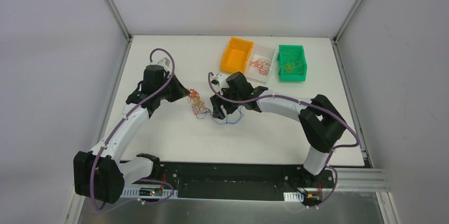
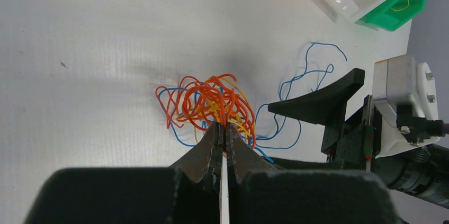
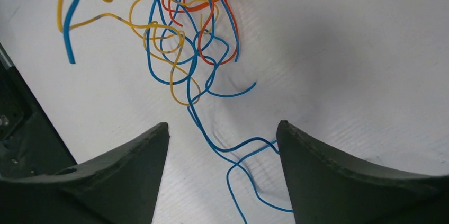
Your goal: Untangle the cables
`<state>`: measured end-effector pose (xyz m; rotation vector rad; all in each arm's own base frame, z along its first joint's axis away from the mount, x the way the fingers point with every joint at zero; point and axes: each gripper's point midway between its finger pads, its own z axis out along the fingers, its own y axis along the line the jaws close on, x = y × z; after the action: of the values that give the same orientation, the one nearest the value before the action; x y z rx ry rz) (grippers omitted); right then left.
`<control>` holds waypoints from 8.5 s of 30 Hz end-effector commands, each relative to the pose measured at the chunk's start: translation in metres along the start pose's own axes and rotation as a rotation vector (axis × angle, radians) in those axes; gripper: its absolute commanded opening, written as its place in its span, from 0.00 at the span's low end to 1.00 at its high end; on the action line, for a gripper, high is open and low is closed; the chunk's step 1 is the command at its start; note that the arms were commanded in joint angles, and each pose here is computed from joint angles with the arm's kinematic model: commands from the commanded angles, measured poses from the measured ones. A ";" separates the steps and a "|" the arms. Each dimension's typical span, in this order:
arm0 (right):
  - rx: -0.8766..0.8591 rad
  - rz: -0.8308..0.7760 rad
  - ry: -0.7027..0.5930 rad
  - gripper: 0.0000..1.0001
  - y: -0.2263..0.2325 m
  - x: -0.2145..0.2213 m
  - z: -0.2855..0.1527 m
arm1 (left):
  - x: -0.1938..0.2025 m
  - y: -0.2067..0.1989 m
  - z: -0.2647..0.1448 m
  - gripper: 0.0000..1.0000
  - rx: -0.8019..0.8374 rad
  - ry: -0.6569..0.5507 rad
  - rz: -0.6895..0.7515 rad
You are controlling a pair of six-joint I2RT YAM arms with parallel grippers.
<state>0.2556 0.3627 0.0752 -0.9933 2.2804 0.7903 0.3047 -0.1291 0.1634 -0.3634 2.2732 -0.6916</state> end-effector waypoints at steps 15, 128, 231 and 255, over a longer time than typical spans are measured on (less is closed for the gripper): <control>0.331 0.466 -0.448 0.00 -0.100 -0.042 -0.119 | -0.041 0.043 -0.041 0.00 -0.267 -0.257 0.026; 0.604 0.675 -0.437 0.00 -0.311 -0.176 -0.020 | -0.012 0.007 -0.018 0.06 -0.085 -0.009 0.044; 0.990 0.020 -0.250 0.00 -0.227 -0.199 -0.041 | 0.007 0.005 -0.019 0.09 -0.049 0.077 0.056; 0.756 0.342 -0.205 0.28 -0.249 -0.163 -0.048 | 0.005 0.000 -0.019 0.09 -0.032 0.082 0.049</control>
<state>0.5342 0.2642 0.0709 -0.2060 2.3894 0.0157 0.2827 -0.1215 0.1585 -0.3011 2.3937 -0.6192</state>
